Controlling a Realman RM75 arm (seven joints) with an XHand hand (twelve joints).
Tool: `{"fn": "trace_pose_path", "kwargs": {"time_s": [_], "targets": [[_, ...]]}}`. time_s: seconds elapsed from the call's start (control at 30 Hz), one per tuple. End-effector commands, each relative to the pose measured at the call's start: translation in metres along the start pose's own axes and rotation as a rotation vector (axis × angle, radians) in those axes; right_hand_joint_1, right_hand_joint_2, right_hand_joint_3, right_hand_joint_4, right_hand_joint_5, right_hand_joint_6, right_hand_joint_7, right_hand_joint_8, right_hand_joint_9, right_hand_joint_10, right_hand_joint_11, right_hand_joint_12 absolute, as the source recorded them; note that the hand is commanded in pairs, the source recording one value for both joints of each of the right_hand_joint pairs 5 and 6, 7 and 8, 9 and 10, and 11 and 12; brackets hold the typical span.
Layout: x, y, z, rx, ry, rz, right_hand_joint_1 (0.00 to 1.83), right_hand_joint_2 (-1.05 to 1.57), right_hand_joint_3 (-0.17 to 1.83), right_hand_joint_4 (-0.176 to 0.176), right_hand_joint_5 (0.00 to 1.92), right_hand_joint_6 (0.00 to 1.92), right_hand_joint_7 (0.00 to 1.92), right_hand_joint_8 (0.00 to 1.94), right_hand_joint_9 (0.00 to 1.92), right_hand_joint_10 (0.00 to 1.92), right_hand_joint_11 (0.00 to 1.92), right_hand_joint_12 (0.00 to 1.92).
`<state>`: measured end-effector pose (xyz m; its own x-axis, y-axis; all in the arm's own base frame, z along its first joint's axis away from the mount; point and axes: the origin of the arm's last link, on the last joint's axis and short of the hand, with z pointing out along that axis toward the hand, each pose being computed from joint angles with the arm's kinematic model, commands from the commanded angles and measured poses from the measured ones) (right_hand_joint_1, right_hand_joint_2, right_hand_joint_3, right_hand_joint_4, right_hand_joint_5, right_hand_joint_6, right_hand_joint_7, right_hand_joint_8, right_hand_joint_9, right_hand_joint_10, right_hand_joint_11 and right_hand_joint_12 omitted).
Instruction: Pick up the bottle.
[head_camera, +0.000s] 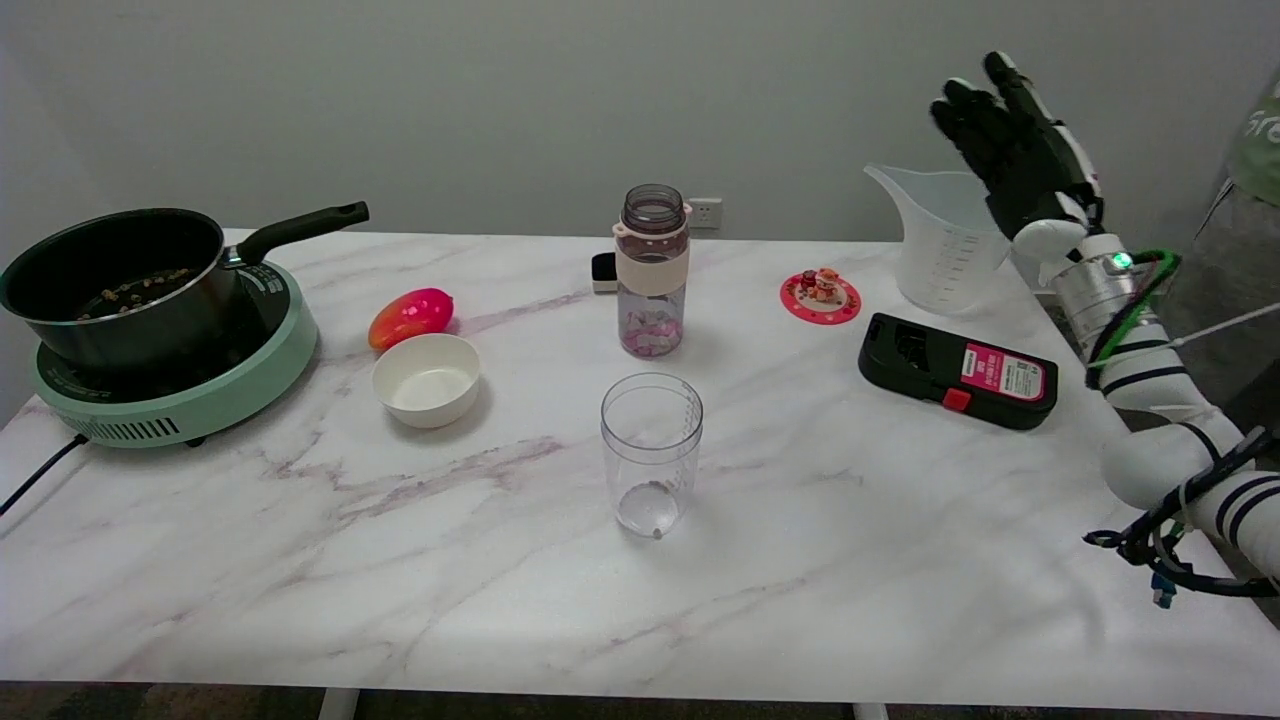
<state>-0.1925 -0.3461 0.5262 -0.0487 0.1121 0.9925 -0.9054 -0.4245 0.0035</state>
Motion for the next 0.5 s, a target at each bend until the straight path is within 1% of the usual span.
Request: {"fn": "trace_pose_path", "kwargs": {"time_s": [0.03, 0.13, 0.17, 0.27, 0.37, 0.43, 0.5], "targets": [[-0.084, 0.017, 0.031, -0.078, -0.216, 0.055, 1.26, -0.88, 1.16, 0.000, 0.09, 0.09, 0.40, 0.40, 0.44, 0.44, 0.31, 0.31], [-0.091, 0.022, 0.036, -0.104, -0.218, 0.045, 1.26, -0.82, 1.19, 0.000, 0.10, 0.10, 0.42, 0.42, 0.44, 0.44, 0.34, 0.34], [-0.094, 0.025, 0.037, -0.115, -0.221, 0.044, 1.26, -0.79, 1.19, 0.000, 0.11, 0.11, 0.46, 0.46, 0.44, 0.44, 0.34, 0.34], [-0.092, 0.032, 0.038, -0.136, -0.209, 0.050, 1.26, -0.74, 1.18, 0.000, 0.12, 0.12, 0.53, 0.53, 0.44, 0.44, 0.35, 0.35], [-0.086, 0.037, 0.040, -0.158, -0.191, 0.036, 1.26, -0.73, 1.19, 0.000, 0.13, 0.13, 0.54, 0.54, 0.44, 0.44, 0.34, 0.34], [-0.087, 0.043, 0.042, -0.191, -0.203, -0.006, 1.25, -0.78, 1.23, 0.000, 0.12, 0.12, 0.53, 0.53, 0.43, 0.43, 0.32, 0.32], [-0.090, 0.052, 0.046, -0.236, -0.223, -0.084, 1.25, -0.80, 1.22, 0.000, 0.12, 0.12, 0.52, 0.52, 0.43, 0.43, 0.32, 0.32]]}}
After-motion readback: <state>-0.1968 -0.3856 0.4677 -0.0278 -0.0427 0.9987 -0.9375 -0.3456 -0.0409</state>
